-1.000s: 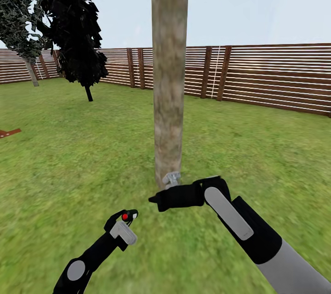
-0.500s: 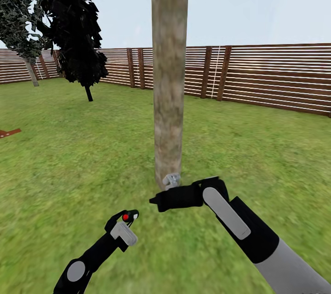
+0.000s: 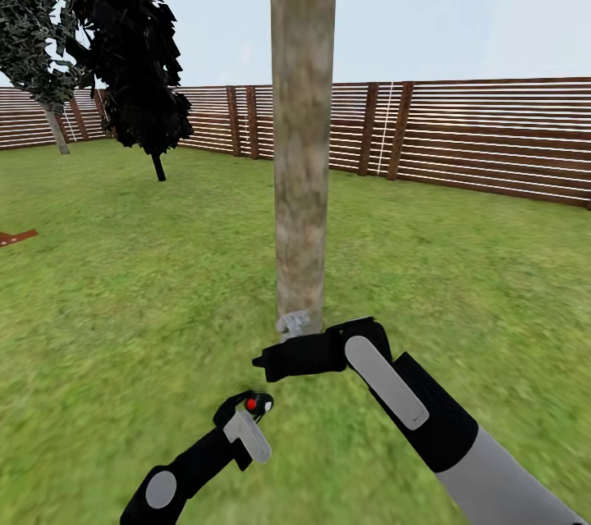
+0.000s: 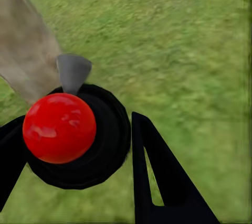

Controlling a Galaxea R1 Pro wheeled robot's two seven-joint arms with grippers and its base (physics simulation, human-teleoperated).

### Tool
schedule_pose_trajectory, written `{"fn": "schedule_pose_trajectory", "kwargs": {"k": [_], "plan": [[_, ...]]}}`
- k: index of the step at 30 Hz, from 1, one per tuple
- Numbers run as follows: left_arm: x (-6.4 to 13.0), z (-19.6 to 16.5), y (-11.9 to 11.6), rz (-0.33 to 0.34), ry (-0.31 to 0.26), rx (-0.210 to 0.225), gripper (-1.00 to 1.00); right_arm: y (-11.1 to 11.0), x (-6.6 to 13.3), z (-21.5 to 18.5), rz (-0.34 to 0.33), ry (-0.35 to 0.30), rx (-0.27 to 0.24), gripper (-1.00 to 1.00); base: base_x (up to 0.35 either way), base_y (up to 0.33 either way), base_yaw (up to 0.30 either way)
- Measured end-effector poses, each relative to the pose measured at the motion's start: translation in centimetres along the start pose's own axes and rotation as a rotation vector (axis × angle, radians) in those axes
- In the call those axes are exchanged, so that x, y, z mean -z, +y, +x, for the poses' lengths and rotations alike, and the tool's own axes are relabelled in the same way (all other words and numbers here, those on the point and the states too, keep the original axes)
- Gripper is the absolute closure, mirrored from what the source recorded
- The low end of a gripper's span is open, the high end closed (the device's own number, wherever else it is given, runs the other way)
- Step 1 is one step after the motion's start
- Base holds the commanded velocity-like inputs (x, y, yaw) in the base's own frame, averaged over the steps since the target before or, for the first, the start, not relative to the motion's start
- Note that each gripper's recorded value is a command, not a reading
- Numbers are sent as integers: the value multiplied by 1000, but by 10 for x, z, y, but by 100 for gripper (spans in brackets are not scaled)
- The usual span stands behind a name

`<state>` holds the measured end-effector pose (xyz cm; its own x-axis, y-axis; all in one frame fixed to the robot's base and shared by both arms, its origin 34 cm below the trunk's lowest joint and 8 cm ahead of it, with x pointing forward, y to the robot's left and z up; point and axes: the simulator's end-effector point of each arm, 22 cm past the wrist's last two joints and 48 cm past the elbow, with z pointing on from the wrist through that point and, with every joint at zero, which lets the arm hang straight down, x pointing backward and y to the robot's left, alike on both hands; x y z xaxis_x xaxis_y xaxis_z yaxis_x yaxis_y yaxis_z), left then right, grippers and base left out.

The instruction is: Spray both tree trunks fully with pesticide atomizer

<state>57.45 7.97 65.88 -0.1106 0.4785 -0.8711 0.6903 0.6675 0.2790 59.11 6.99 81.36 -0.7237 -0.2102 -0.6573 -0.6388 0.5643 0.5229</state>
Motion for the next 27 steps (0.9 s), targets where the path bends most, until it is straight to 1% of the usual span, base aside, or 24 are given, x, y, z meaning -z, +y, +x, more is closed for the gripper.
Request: {"fn": "schedule_pose_trajectory", "kwargs": {"k": [5,8,11,14,19,26,27], "plan": [[1,4,-4,24,23,-5,100,-2,-4,5,7,14,-3,100,0,0,0],[4,7,-5,41,57,-30,100,-9,-7,10,17,27,-15,100,0,0,0],[5,8,-5,49,70,-42,100,-11,-7,12,21,31,-19,100,0,0,0],[5,9,-5,50,72,-45,100,-15,-6,13,28,34,-21,100,0,0,0],[6,8,-5,50,67,-48,100,-23,-10,22,40,53,-43,100,0,0,0],[6,7,-5,51,65,-50,100,-30,-11,28,54,65,-46,100,0,0,0],[6,7,-5,52,64,-50,100,-35,-12,31,73,71,-42,100,0,0,0]]}}
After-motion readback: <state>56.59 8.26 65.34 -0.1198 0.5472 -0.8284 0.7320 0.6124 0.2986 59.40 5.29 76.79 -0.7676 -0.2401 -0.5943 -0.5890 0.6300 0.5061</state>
